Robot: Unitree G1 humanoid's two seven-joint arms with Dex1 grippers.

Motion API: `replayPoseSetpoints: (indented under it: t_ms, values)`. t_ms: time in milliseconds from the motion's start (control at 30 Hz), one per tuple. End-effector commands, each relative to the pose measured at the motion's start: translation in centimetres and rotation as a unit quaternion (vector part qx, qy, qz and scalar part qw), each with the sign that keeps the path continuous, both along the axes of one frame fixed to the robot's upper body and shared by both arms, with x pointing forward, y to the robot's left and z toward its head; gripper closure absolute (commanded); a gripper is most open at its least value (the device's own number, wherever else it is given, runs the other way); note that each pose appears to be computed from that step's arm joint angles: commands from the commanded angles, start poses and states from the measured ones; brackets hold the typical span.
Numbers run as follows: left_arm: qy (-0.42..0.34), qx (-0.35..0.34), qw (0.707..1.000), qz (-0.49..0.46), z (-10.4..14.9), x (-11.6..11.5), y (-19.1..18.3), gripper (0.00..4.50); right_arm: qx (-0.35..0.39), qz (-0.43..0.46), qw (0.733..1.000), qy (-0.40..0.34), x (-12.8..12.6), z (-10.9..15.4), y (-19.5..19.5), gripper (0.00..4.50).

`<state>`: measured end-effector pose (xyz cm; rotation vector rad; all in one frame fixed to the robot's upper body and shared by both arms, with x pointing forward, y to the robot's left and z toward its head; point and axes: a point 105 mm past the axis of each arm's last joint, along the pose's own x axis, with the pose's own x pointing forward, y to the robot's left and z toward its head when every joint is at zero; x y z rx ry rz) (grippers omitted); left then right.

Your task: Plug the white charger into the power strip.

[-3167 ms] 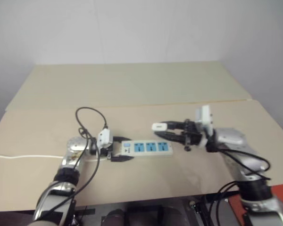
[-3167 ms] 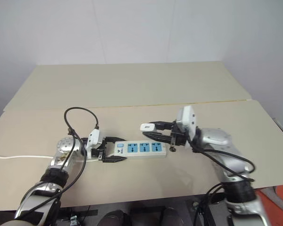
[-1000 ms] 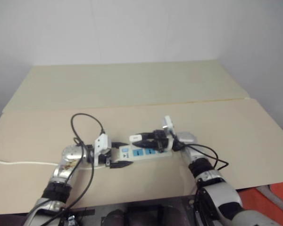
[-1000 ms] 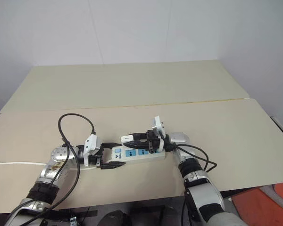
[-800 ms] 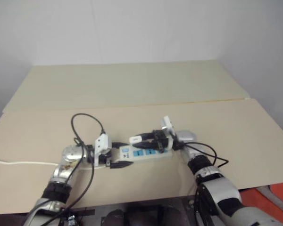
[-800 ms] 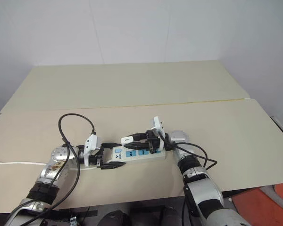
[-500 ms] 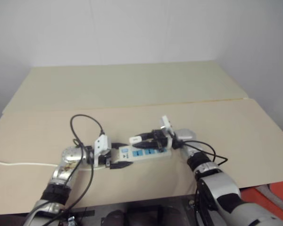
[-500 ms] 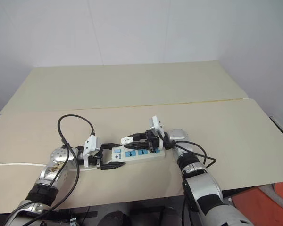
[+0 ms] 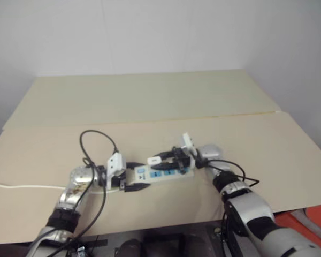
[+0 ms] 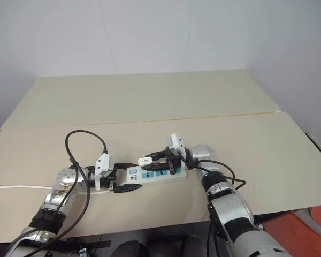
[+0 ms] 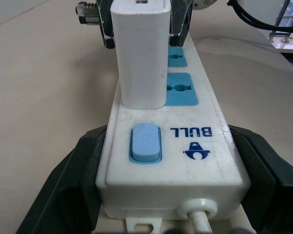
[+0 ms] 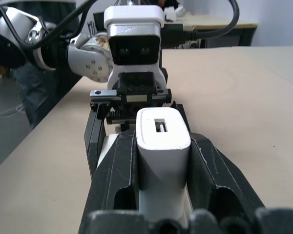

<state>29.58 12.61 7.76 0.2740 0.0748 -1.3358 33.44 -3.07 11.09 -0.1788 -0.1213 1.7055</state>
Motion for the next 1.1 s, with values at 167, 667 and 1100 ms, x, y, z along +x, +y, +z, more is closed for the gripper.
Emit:
replayPoseSetpoints:
  t_ms: [167,667,1100]
  values:
    - [0.002,0.010,1.000,-0.026,-0.1,-0.9,0.1,1.21,-0.083,-0.035,0.995,0.028,0.2,-3.1,-3.8,3.41]
    - [0.005,0.008,1.000,-0.024,-0.1,-1.0,0.1,1.21,-0.039,-0.031,0.998,-0.026,0.2,-1.4,-3.9,0.02]
    - [0.014,-0.004,1.000,-0.007,0.0,-0.6,-0.1,1.21,-0.004,-0.034,0.995,-0.088,0.5,2.7,-5.4,0.02]
